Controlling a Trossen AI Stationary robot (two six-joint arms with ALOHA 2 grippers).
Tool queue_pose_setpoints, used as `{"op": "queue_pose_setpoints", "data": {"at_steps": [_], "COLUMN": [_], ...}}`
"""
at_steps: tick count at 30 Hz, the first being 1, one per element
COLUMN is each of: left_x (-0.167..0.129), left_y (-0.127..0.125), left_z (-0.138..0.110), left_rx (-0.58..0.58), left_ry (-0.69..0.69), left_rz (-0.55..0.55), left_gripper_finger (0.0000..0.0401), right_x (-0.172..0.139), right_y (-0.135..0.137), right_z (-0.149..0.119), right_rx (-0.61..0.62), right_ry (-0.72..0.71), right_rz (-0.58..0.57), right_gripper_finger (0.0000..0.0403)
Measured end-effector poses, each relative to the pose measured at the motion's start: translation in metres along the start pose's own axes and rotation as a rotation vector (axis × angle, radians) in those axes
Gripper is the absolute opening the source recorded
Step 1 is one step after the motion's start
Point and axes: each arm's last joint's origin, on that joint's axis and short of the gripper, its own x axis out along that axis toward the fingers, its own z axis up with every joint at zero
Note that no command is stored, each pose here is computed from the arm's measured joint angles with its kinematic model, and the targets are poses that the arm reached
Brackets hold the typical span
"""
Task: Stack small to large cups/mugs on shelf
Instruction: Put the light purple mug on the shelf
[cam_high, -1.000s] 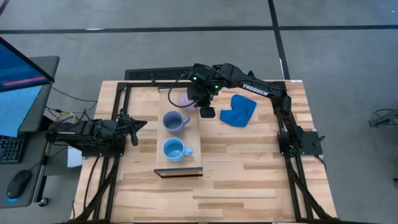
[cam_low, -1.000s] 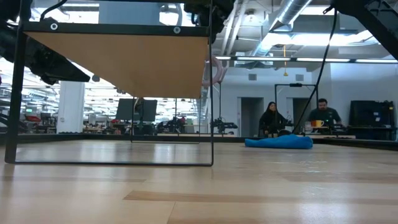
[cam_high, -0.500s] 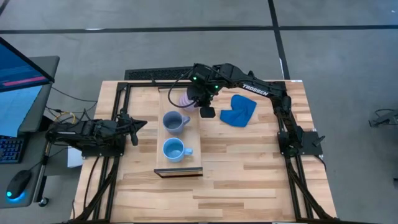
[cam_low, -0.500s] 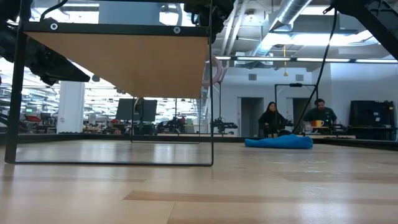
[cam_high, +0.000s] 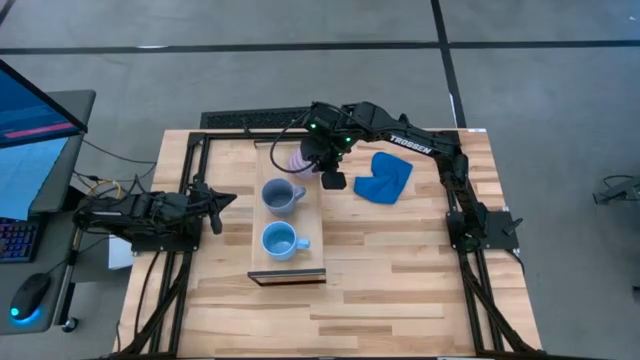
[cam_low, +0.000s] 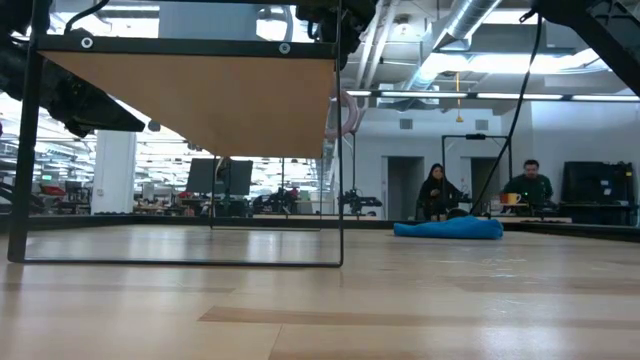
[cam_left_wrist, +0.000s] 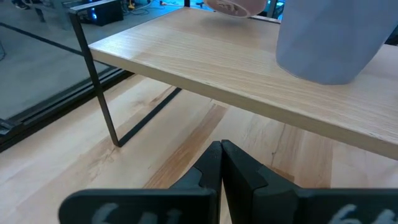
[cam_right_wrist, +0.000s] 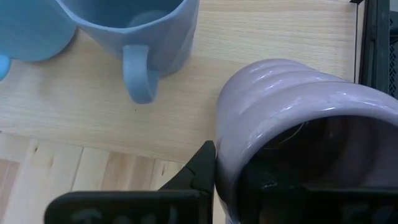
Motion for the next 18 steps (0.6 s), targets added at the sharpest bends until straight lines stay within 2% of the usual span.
{"op": "queue_pose_setpoints", "data": {"at_steps": [4,13,18], "left_x": [0.0,0.0,0.0], "left_y": [0.0,0.0,0.0], "left_z": [0.0,0.0,0.0], "left_rx": [0.0,0.0,0.0], "left_ry": [0.0,0.0,0.0], "left_rz": [0.0,0.0,0.0], "left_gripper_finger": [0.0,0.0,0.0], "right_x": [0.0002,-0.0005,-0.0005], "right_y": [-0.0001,-0.0005,-0.0009], "right_z": [0.0,0.0012,0.002], "right_rx": [0.001,-0.003,-0.014], "right_ry": [0.0,-0.011,-0.019], "right_rz": [0.0,-0.006,-0.011], "right_gripper_finger": [0.0057,0.0097,0.0103]}}
